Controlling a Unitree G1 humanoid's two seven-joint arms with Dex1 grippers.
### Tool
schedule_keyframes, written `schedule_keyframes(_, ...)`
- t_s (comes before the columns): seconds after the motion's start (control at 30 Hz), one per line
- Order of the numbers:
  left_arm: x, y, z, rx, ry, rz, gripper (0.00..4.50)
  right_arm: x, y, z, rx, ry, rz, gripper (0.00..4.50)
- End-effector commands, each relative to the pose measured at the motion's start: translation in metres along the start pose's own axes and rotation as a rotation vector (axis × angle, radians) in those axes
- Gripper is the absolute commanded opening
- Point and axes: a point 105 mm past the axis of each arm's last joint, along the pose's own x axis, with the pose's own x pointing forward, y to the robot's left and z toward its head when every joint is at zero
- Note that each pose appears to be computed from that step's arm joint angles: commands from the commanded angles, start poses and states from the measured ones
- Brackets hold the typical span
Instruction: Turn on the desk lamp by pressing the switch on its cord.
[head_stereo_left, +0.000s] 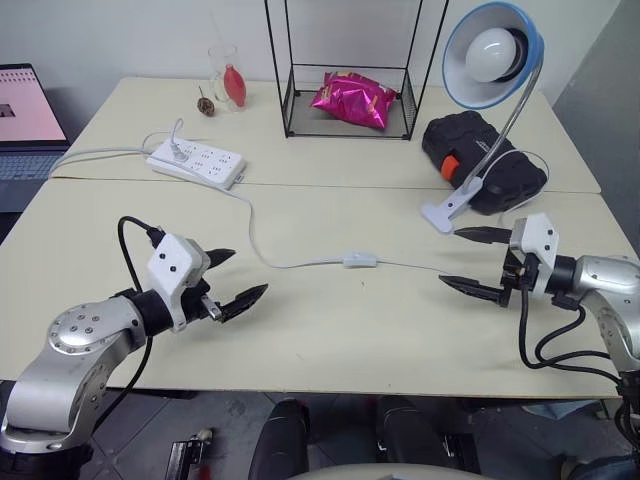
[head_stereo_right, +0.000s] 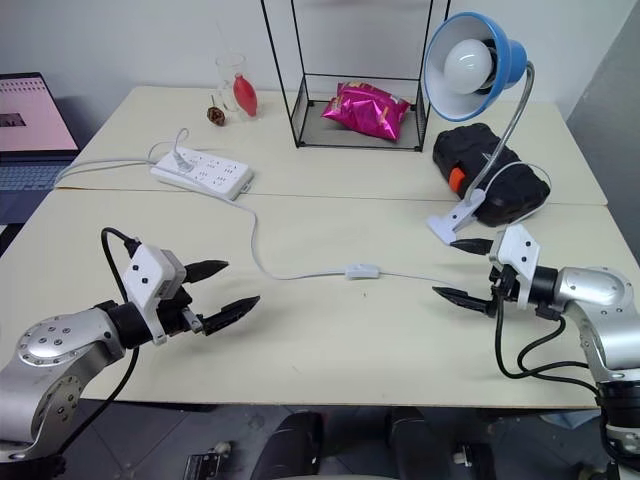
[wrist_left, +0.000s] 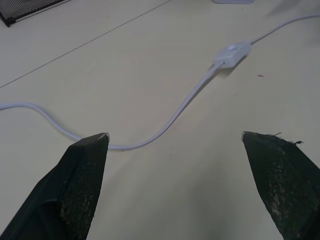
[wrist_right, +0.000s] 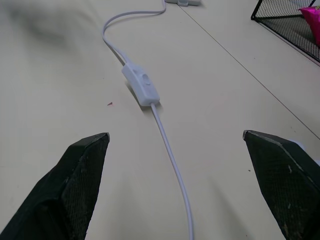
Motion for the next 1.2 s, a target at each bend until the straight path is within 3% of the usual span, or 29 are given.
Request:
schedule_keyframes(0.03, -0.003, 0.0, 0.015, 0.033, -0.052, -0.004, 4.43, -0.001, -0.004, 0.01, -0.05, -0.021, -0.005, 4.5)
schedule_keyframes(0.2, -0.001, 0.003, 0.013, 0.05, -0.021, 0.022, 4.43, 0.0, -0.002, 0.008, -0.048, -0.023, -0.004, 4.5)
schedule_keyframes(0.67, 0.011, 0.003, 0.024, 0.041, -0.123, -0.049, 4.43, 0.002, 0.002, 0.011, -0.041, -0.032, -0.016, 4.5)
schedule_keyframes(1.03, 0.054, -0.007, 0.033, 0.003, -0.166, -0.213, 4.43, 0.007, 0.017, 0.021, 0.05, -0.031, -0.083, 4.5)
schedule_keyframes(1.2, 0.085, -0.011, 0.031, -0.012, -0.15, -0.312, 4.43, 0.01, 0.026, 0.016, 0.104, 0.039, -0.116, 4.5)
